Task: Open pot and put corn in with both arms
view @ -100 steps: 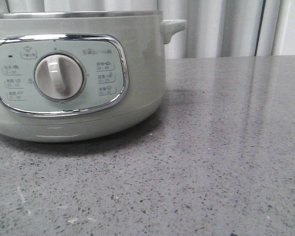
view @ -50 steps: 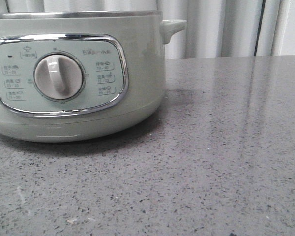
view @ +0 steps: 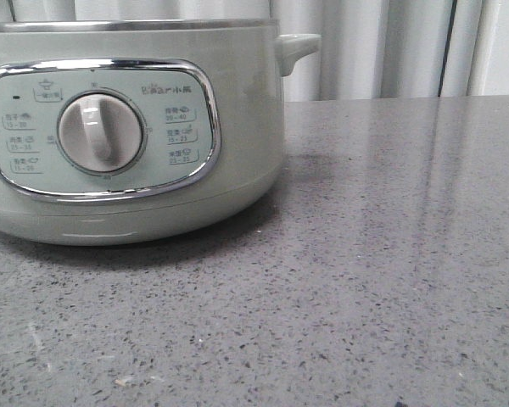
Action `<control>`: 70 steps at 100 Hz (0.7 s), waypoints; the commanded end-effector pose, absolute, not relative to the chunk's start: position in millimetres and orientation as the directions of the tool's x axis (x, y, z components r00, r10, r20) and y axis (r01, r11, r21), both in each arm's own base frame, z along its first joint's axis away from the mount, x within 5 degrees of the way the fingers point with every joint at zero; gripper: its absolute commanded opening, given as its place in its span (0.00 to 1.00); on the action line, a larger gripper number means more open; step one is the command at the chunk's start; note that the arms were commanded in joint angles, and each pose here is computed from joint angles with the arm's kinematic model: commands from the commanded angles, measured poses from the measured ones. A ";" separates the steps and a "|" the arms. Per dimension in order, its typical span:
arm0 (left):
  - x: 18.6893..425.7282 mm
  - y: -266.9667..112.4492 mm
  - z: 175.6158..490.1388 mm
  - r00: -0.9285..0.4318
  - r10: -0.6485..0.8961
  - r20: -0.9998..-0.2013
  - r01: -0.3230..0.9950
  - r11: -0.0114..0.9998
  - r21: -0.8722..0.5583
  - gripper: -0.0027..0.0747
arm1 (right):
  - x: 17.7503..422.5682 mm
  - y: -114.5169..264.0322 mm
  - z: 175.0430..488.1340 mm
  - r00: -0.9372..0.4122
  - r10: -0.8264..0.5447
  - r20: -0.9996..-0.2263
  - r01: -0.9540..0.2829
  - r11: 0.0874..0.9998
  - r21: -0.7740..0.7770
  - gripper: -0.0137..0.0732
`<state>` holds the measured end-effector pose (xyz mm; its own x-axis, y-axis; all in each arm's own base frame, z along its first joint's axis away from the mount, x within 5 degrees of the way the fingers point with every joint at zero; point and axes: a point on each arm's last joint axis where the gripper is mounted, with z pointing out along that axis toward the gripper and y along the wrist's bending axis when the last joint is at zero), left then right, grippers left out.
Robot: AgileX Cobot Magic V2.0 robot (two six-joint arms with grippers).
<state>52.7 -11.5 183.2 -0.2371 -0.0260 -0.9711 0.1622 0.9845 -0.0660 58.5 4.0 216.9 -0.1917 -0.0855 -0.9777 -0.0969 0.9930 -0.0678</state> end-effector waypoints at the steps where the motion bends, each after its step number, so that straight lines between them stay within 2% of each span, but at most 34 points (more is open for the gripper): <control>1: 52.3 -11.5 182.2 -0.187 -0.050 -0.981 0.166 0.983 -0.082 0.01 | 56.3 1.7 223.8 -0.174 -0.080 -0.981 -0.061 0.996 -0.071 0.08; 17: 52.3 -11.5 182.2 -0.187 -0.050 -0.981 0.166 0.983 -0.082 0.01 | 56.6 -0.5 201.9 -0.243 -0.076 -0.967 -0.027 0.997 -0.072 0.08; 37: 52.3 -11.5 182.2 -0.187 -0.050 -0.981 0.166 0.983 -0.082 0.01 | 55.2 -0.7 177.2 -0.229 -0.075 -0.970 -0.022 0.997 -0.072 0.08; 70: 52.3 -11.5 182.2 -0.187 -0.050 -0.981 0.166 0.983 -0.082 0.01 | 53.2 -1.8 177.8 -0.212 -0.070 -0.975 -0.002 0.997 -0.071 0.08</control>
<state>52.7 -11.5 183.2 -0.2371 -0.0260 -0.9711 0.1622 0.9845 -0.0660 53.1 -1.6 181.4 -0.2444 -0.0639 -0.9676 -0.0060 0.9979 -0.0644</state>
